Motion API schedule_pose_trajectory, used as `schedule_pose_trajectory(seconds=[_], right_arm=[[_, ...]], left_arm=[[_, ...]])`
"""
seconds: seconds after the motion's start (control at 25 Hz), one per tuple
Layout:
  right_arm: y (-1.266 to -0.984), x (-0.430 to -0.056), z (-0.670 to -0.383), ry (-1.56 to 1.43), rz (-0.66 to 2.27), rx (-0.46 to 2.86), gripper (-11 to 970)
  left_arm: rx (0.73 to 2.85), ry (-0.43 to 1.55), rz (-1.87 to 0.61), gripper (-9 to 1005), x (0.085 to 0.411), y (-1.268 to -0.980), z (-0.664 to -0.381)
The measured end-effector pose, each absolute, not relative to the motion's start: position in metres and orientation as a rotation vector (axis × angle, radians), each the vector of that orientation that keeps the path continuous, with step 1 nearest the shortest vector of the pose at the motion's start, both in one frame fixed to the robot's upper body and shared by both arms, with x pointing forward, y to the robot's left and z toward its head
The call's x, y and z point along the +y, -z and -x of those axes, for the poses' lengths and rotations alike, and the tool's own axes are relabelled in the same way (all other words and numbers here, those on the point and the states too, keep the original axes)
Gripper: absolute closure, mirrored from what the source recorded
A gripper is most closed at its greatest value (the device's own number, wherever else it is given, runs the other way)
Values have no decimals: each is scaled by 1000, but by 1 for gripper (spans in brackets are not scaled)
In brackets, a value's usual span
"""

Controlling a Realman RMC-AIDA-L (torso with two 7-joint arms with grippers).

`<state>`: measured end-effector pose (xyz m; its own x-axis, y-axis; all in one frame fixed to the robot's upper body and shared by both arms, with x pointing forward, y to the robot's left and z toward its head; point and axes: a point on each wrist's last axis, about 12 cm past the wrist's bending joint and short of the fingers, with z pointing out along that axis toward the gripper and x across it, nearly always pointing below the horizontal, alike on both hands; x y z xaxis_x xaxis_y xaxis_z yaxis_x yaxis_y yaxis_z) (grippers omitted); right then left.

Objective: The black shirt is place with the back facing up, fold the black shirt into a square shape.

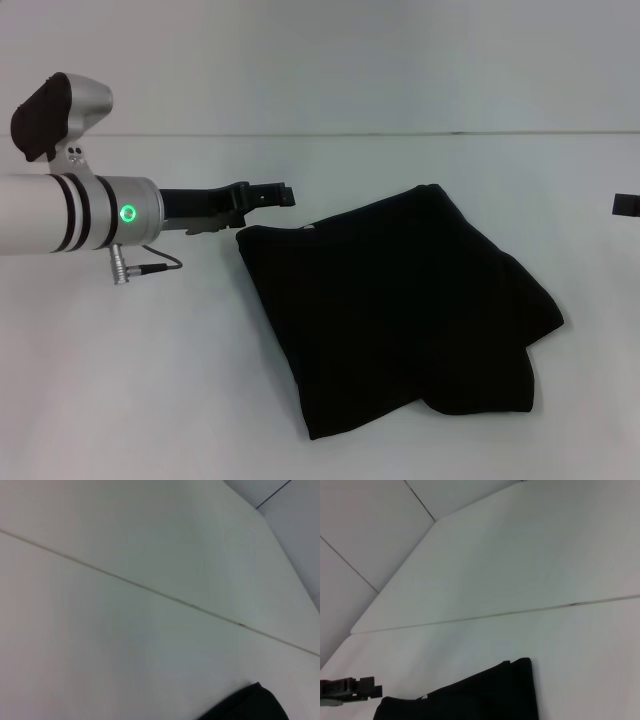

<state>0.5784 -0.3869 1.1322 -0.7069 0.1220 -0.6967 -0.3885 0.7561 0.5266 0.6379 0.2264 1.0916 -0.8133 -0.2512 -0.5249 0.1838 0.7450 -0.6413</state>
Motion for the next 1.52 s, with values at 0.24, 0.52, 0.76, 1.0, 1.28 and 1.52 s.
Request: schedule_pose_trajectory(seconds=[0.24,0.52,0.76,1.0,1.28,1.52], right_arm=[[-1132,-388,-579,-863,193,2198,35],[-1132,-388,-580,-861,188,2198,35],[-1131,-387,-580,-861,188,2197,34],[-1131,-387,-581,-859,187,2197,34],[-1130,-385,-580,-859,189,2196,34],[-1129,-384,-580,-862,189,2192,34]], left_arm=[[2384,911,38,62,231,-1088,-635],[2422,909,22,68,226,-1083,-632],[2429,935,-1,74,220,-1084,-631],[2425,930,-16,79,219,-1084,-631],[2419,912,-33,354,219,-1084,-632],[2419,919,-44,591,219,-1086,-632]])
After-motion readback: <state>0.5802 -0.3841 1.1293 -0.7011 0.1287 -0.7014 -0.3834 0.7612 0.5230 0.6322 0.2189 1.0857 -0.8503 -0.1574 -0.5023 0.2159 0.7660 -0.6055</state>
